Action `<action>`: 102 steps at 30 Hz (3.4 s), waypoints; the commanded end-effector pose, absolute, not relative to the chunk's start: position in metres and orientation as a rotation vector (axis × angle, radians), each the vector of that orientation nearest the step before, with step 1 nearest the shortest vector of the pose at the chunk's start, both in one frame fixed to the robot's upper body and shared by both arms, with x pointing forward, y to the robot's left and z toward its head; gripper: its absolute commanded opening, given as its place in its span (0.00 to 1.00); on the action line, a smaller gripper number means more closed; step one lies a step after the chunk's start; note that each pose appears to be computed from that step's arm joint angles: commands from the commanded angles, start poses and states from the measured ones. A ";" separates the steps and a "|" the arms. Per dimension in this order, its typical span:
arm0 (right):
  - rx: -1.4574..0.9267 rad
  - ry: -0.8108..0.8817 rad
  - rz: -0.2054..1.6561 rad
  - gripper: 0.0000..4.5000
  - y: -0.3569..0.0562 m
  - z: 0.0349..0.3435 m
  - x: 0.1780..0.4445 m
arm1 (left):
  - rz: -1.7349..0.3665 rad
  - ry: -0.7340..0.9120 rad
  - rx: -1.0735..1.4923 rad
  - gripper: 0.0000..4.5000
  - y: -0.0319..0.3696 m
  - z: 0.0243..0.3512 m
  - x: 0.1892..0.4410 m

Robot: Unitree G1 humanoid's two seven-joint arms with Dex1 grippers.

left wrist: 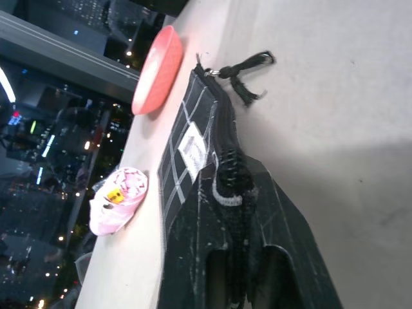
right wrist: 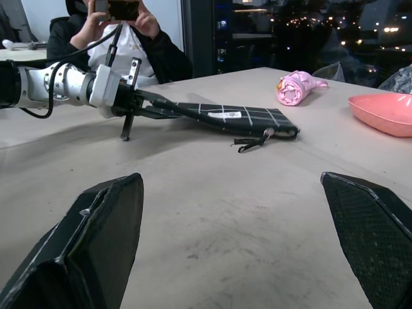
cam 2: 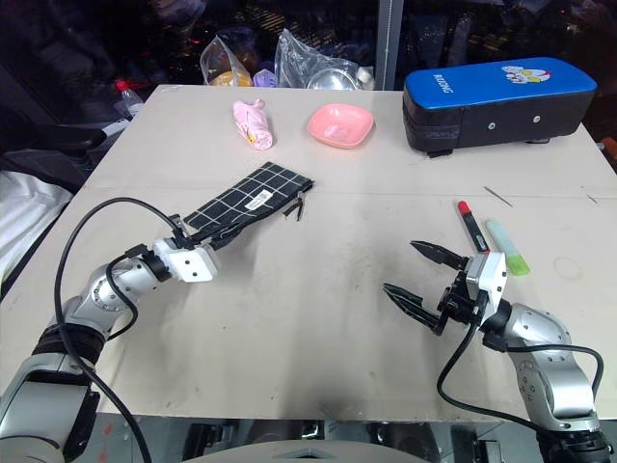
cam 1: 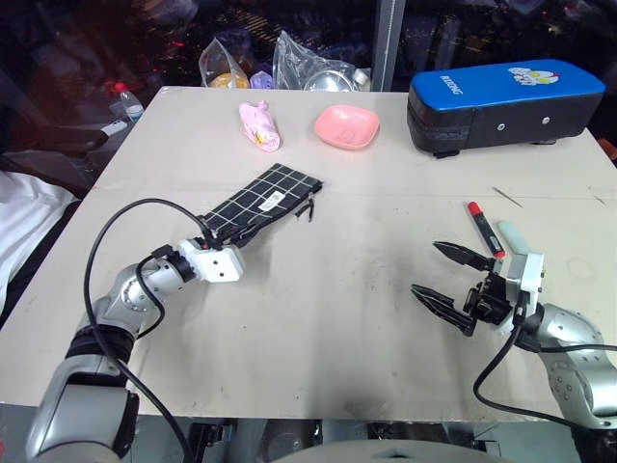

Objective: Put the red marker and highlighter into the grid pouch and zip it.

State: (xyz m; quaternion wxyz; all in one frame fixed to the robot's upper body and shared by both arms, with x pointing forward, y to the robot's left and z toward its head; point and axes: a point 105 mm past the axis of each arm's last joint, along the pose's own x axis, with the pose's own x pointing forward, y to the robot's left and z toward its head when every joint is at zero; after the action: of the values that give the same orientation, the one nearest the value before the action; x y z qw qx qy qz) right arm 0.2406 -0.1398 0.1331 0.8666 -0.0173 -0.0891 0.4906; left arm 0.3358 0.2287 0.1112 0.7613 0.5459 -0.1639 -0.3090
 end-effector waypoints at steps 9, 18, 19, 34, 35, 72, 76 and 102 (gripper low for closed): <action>-0.142 -0.173 0.857 1.00 -0.120 0.154 0.277 | -0.645 -0.480 0.701 0.01 0.171 0.170 0.347; -0.131 0.031 0.661 1.00 -0.112 0.170 0.348 | -0.803 -0.422 0.477 0.01 0.115 0.174 0.335; -0.111 0.057 0.636 1.00 -0.113 0.170 0.353 | -0.804 -0.418 0.474 0.01 0.114 0.173 0.334; 0.092 0.159 0.623 1.00 -0.102 0.182 0.376 | -0.847 -0.399 0.450 0.01 0.100 0.156 0.328; 0.091 0.164 0.625 1.00 -0.101 0.181 0.377 | -0.847 -0.398 0.448 0.01 0.100 0.156 0.328; -0.119 0.086 0.693 0.01 -0.093 0.181 0.384 | -0.836 -0.397 0.462 0.00 0.096 0.156 0.328; -0.253 0.065 0.750 0.01 -0.084 0.181 0.377 | -0.784 -0.414 0.438 0.00 0.093 0.159 0.333; -0.512 -0.028 1.002 0.01 -0.037 0.199 0.346 | -0.757 -0.426 0.433 0.00 0.072 0.149 0.335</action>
State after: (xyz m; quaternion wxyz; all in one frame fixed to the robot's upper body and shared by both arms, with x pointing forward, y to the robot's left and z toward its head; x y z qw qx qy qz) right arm 0.3576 -0.0525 0.1793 0.8674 -0.2211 0.0321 0.4447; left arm 0.3373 0.0770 0.1414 0.8899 0.2071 -0.1846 -0.3622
